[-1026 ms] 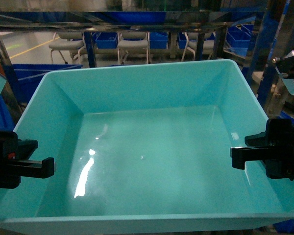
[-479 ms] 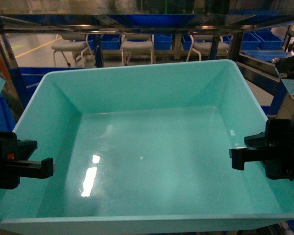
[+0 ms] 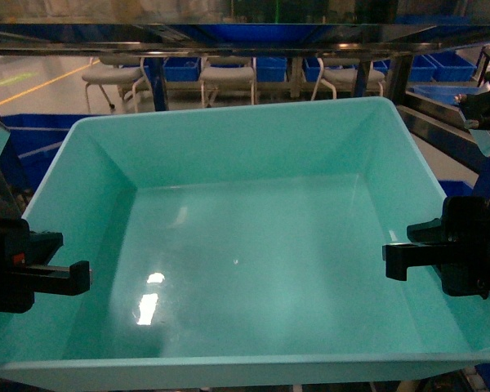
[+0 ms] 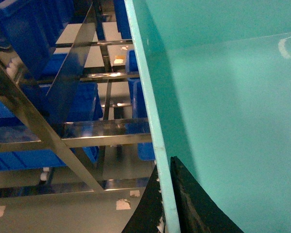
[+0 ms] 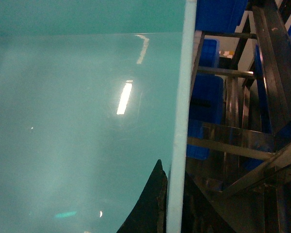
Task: Organize blue bins on left shelf correctly
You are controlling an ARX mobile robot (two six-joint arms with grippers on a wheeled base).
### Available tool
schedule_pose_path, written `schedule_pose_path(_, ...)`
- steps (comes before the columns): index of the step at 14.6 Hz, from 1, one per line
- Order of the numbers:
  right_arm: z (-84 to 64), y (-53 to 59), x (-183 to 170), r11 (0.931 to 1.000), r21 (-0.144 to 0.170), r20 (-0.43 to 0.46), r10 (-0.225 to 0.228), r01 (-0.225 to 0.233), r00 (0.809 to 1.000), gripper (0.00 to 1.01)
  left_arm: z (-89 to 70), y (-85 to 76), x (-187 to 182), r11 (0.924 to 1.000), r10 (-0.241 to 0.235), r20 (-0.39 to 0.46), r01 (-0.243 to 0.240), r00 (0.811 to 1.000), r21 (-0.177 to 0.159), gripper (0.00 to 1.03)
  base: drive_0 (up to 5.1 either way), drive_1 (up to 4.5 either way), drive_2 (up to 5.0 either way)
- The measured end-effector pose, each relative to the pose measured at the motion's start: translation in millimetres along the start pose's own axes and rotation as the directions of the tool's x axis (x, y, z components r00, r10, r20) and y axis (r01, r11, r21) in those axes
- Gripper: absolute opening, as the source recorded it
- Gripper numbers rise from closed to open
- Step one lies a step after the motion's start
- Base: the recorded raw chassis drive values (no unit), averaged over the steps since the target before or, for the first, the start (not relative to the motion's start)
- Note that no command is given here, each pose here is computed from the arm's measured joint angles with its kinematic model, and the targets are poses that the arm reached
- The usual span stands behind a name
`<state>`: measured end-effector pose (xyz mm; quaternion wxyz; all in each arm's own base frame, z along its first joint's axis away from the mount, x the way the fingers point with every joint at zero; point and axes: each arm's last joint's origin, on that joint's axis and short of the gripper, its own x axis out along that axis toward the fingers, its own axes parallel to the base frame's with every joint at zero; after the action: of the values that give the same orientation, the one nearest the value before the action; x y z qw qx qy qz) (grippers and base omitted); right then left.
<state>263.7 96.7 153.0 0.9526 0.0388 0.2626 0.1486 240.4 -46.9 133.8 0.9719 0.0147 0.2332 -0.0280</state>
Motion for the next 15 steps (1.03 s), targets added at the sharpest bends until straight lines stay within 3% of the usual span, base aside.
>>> schedule_pose_path(2,0.1,0.1,0.0,1.0,0.0,0.001,0.001,-0.001,1.0,0.02,0.3,0.0,0.0,1.0,0.0,0.003,0.0,1.0,0.0,0.02,0.0,0.0,0.0)
schedule_pose_path(6,0.1,-1.5,0.0,1.0,0.003,-0.001,-0.004,0.004,1.0,0.02,0.8,-0.8,-0.6,1.0,-0.003,0.007,0.003,1.0,0.001,0.02,-4.5,4.16,0.4)
schedule_pose_path(15,-0.2,0.3,0.0,1.0,0.001,-0.002,0.0,0.0,1.0,0.02,0.2,0.3,-0.4,1.0,0.001,0.001,-0.001,1.0,-0.001,0.02,0.0,0.04,0.0)
